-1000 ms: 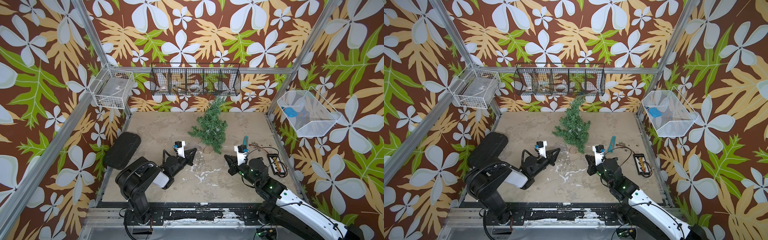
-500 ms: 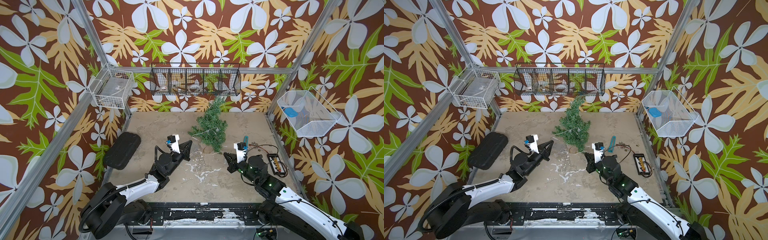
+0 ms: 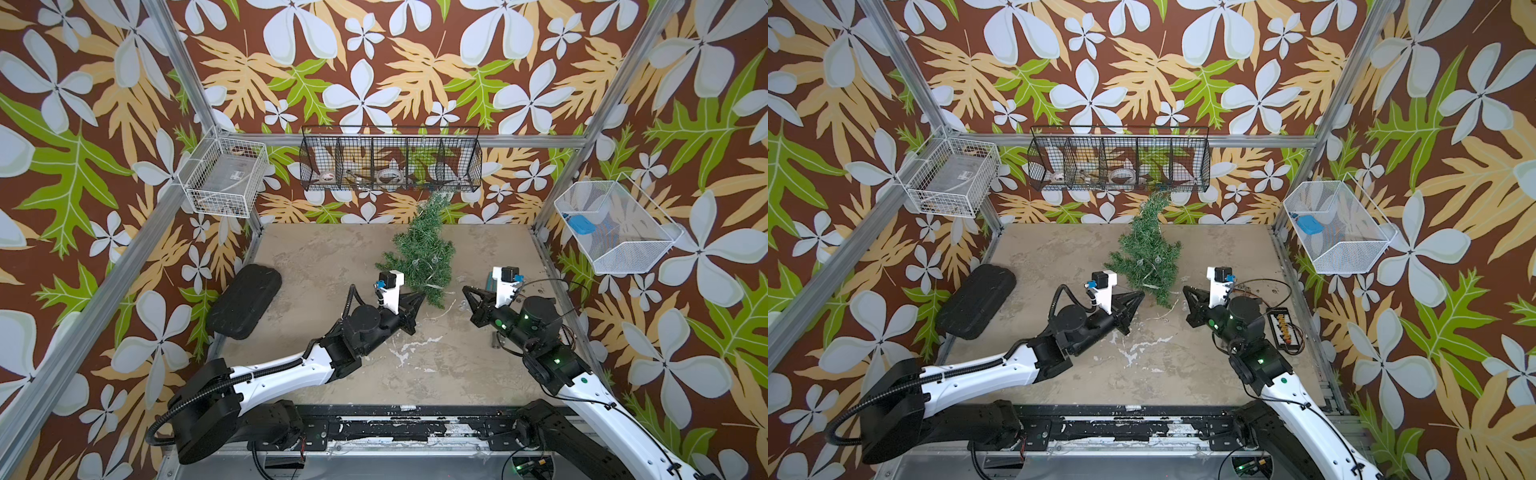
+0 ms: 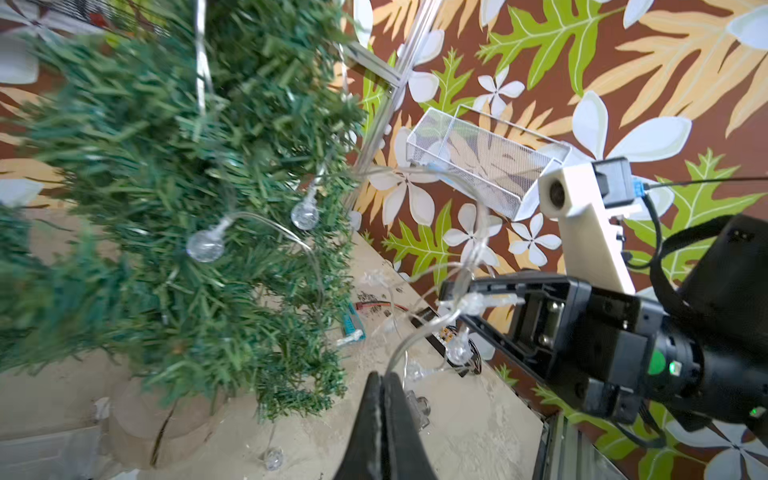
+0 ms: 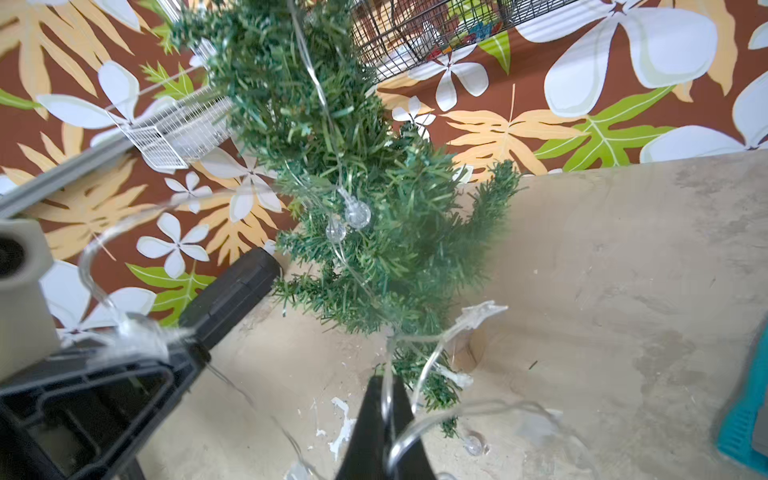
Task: Remove string lights from the small christmas tree
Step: Remove the light string from the Christmas tree.
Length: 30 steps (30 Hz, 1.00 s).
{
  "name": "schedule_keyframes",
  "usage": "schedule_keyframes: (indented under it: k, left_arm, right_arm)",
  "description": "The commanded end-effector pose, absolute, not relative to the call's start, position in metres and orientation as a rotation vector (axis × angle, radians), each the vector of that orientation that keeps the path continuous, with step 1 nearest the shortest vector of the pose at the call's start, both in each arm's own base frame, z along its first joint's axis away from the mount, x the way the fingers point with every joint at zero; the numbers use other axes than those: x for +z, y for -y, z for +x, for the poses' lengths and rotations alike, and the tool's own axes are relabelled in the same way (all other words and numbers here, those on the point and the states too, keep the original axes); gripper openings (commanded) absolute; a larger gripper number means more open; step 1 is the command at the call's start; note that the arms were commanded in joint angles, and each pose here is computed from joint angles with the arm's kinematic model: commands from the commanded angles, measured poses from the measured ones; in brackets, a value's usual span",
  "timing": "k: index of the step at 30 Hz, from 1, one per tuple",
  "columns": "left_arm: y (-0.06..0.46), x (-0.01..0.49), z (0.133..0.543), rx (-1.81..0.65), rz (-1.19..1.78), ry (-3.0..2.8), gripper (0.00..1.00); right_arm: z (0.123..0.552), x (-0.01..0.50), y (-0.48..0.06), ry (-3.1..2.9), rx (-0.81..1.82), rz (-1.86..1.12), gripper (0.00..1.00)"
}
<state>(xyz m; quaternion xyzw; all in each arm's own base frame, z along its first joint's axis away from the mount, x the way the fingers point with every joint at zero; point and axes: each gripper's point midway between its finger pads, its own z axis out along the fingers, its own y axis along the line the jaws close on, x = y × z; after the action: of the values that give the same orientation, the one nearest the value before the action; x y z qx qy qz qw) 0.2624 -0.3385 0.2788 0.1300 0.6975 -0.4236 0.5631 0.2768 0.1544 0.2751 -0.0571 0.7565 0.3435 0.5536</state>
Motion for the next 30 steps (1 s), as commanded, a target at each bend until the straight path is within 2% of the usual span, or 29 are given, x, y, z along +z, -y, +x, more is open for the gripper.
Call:
schedule_keyframes:
  k: [1,8,18,24,30]
  left_arm:
    - [0.352,0.274,0.262,-1.028,0.323,-1.672,0.0]
    - [0.37,0.266,0.266,-1.043,0.359,-1.717,0.0]
    - [0.378,0.249,0.269,-1.02,0.384,-1.782,0.0]
    - [0.379,0.251,0.267,-1.035,0.384,-1.78,0.0]
    - [0.379,0.253,0.267,-1.041,0.382,-1.779,0.0]
  right_arm:
    - [0.258,0.297,-0.175,-1.718,1.03,-0.248,0.0]
    - [0.243,0.302,-0.192,-1.672,1.162,-0.362,0.0]
    - [0.246,0.307,-0.198,-1.648,1.232,-0.36,0.0]
    - [0.252,0.305,-0.2,-1.652,1.244,-0.341,0.11]
    - [0.26,0.306,-0.201,-1.654,1.24,-0.323,0.17]
